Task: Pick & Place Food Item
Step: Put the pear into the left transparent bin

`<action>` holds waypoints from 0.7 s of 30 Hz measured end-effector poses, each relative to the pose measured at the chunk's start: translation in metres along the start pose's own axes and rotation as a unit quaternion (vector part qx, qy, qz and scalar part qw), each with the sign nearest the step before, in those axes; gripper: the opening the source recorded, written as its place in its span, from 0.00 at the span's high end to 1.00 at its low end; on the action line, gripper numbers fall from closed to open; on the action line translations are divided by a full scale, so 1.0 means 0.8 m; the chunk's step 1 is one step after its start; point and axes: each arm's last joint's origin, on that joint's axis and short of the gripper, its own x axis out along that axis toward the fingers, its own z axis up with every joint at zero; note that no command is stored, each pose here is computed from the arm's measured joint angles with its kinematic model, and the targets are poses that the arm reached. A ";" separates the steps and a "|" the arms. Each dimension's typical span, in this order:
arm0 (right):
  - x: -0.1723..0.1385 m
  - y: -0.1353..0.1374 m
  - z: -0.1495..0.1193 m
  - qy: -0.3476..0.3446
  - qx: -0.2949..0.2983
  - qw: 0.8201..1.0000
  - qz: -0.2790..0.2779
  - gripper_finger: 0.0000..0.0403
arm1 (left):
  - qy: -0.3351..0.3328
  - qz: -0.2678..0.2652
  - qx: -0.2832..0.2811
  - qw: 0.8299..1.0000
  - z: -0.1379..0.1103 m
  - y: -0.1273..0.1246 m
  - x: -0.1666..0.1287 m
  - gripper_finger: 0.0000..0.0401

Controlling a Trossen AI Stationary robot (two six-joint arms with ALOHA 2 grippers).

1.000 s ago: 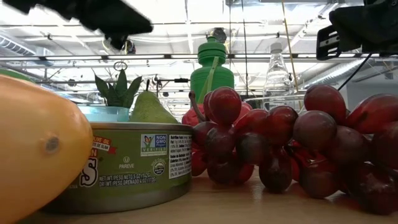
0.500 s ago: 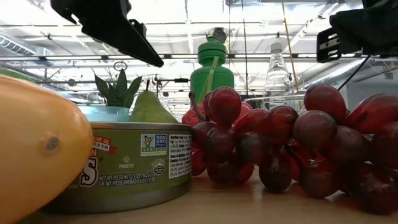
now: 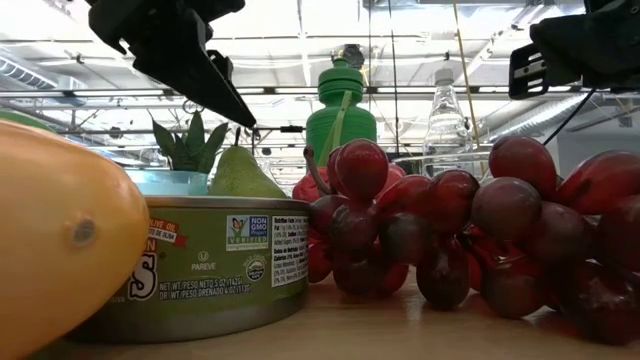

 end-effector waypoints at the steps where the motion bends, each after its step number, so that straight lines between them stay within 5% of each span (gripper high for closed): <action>1: 0.000 0.000 0.000 0.000 0.002 1.000 0.000 0.96 | 0.002 -0.006 0.002 1.000 0.000 0.000 0.000 0.28; 21: 0.000 0.000 0.001 -0.004 0.000 1.000 0.000 0.96 | 0.000 -0.014 0.009 1.000 -0.023 0.007 0.013 0.27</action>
